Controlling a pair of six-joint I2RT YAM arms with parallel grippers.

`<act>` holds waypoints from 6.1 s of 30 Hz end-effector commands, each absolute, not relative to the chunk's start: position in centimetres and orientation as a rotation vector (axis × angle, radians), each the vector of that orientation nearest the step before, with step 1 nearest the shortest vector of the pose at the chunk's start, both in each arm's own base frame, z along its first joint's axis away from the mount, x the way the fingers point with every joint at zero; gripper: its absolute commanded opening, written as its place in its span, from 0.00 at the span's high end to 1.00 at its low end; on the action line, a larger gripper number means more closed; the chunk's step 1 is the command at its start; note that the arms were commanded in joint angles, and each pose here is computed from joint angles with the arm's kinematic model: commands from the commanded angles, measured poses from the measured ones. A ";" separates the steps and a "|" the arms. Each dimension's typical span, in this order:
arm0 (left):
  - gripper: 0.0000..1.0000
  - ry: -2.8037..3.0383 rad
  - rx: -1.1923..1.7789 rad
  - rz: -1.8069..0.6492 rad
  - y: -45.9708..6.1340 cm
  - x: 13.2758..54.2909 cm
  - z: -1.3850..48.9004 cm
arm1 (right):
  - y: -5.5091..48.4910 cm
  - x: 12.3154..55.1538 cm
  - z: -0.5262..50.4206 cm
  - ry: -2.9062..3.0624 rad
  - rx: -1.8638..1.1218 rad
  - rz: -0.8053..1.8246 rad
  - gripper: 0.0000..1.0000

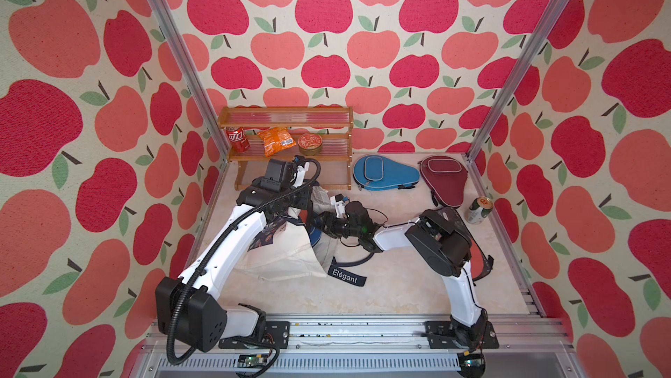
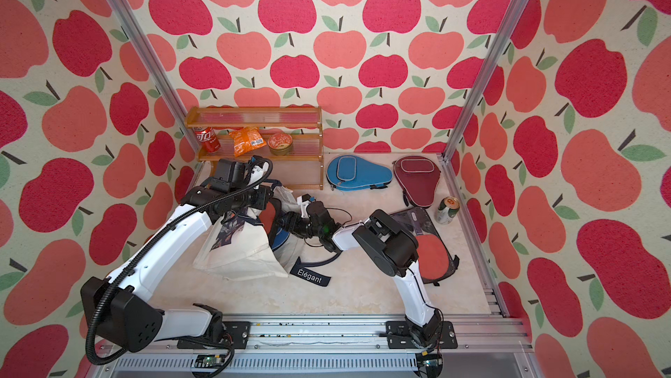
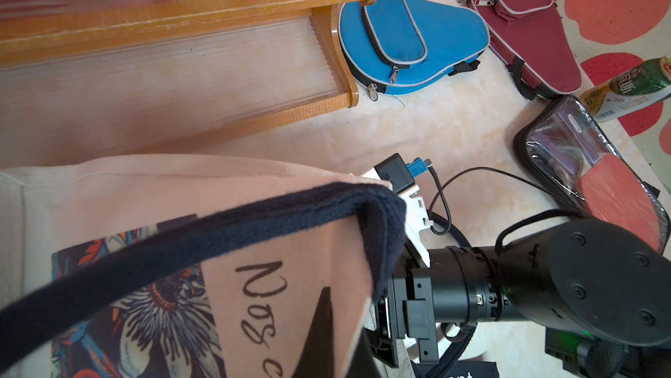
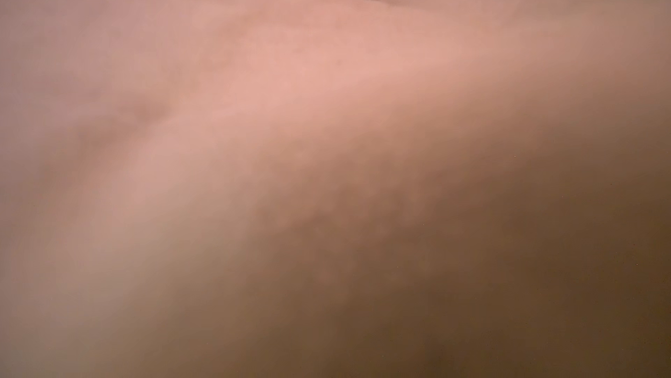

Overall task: Remove the ping pong set from the canvas bag
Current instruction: Pick up the ping pong set from the canvas bag.

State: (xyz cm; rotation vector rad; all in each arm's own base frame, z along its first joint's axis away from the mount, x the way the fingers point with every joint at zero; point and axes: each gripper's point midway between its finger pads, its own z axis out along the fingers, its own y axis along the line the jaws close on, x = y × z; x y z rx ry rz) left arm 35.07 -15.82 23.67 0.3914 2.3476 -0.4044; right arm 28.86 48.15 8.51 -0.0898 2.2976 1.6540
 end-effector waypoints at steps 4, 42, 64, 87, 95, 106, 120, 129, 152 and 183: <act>1.00 2.320 0.384 -0.429 -16.7 35.6 25.3 | 48.4 28.8 8.2 2.318 -0.093 1.684 0.34; 1.00 2.342 0.437 -0.380 -17.4 35.7 25.9 | 50.4 28.8 6.9 2.360 -0.069 1.730 0.37; 1.00 2.321 0.473 -0.401 -19.2 36.2 26.5 | 52.4 30.0 11.7 2.082 -0.020 1.987 0.37; 1.00 2.299 0.504 -0.405 -20.2 36.7 27.5 | 54.2 27.8 5.6 2.395 -0.042 1.873 0.40; 1.00 2.302 0.510 -0.391 -20.0 36.7 27.6 | 54.8 29.0 11.0 2.160 -0.065 2.059 0.58; 1.00 2.296 0.499 -0.382 -18.7 36.2 28.1 | 52.7 29.2 15.2 2.047 -0.060 2.012 0.85; 1.00 2.248 0.354 -0.516 -15.7 36.6 29.3 | 50.6 27.8 17.4 2.064 -0.124 1.779 0.90; 1.00 2.235 0.299 -0.584 -13.7 36.6 29.5 | 48.7 27.6 19.6 2.048 -0.161 1.614 0.91; 1.00 2.074 0.259 -0.621 -11.5 35.9 30.6 | 43.9 25.6 23.3 2.082 -0.168 1.471 0.92; 1.00 2.097 0.119 -0.559 -8.2 36.8 28.4 | 32.8 28.6 28.4 2.064 -0.051 1.447 0.93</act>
